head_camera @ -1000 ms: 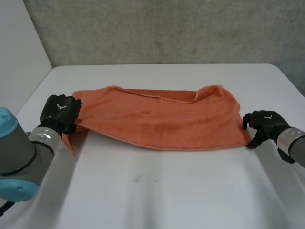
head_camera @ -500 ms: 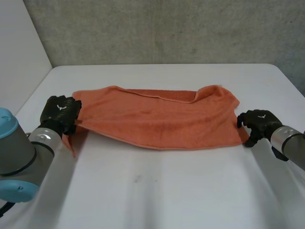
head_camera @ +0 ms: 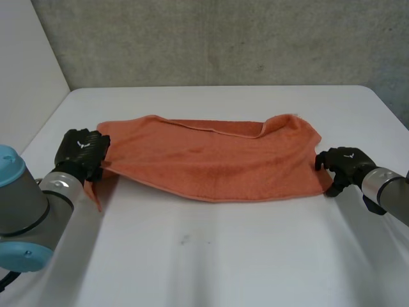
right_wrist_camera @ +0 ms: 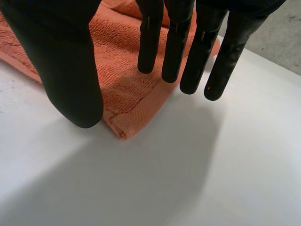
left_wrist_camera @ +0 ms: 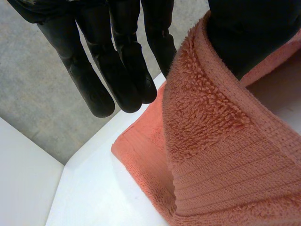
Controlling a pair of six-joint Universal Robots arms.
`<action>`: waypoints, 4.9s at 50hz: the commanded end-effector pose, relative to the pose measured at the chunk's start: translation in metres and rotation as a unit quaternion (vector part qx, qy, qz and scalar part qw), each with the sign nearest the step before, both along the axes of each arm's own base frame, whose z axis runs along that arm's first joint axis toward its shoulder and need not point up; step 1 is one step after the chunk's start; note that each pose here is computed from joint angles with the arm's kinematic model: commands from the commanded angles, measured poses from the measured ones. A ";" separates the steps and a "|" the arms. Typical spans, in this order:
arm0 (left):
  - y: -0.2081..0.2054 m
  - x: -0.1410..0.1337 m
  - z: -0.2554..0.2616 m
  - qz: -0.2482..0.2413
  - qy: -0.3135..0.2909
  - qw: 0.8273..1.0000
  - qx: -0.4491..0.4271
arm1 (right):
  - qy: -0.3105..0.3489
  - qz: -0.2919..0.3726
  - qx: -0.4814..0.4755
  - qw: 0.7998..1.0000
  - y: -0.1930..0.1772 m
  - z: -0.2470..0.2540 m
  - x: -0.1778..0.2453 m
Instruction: Fold the laundry
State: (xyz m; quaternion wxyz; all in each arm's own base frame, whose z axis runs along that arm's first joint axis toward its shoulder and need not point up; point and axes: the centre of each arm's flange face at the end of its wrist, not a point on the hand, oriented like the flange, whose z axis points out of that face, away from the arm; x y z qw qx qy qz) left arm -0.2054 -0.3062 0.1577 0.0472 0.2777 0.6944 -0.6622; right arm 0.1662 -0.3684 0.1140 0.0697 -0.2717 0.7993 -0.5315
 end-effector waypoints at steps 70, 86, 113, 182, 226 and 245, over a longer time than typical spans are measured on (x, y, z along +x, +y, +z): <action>0.021 0.002 -0.029 -0.005 -0.021 0.995 0.102 | 0.035 -0.083 -0.053 0.995 -0.006 0.069 -0.036; 0.026 0.010 -0.039 0.009 -0.028 0.992 0.124 | 0.047 -0.099 -0.039 0.993 -0.003 0.061 -0.051; 0.053 0.028 0.075 0.020 -0.077 0.996 -0.041 | 0.143 -0.025 -0.040 0.989 0.075 0.129 -0.037; -0.008 0.037 0.008 0.041 -0.079 0.995 0.051 | 0.042 0.038 -0.011 0.998 0.036 0.001 -0.023; 0.051 0.040 0.091 0.039 -0.081 0.996 0.016 | 0.120 0.002 -0.076 0.990 0.093 0.183 -0.038; 0.011 0.033 0.006 -0.008 -0.147 0.978 0.150 | 0.243 0.074 0.056 0.965 0.066 0.079 -0.010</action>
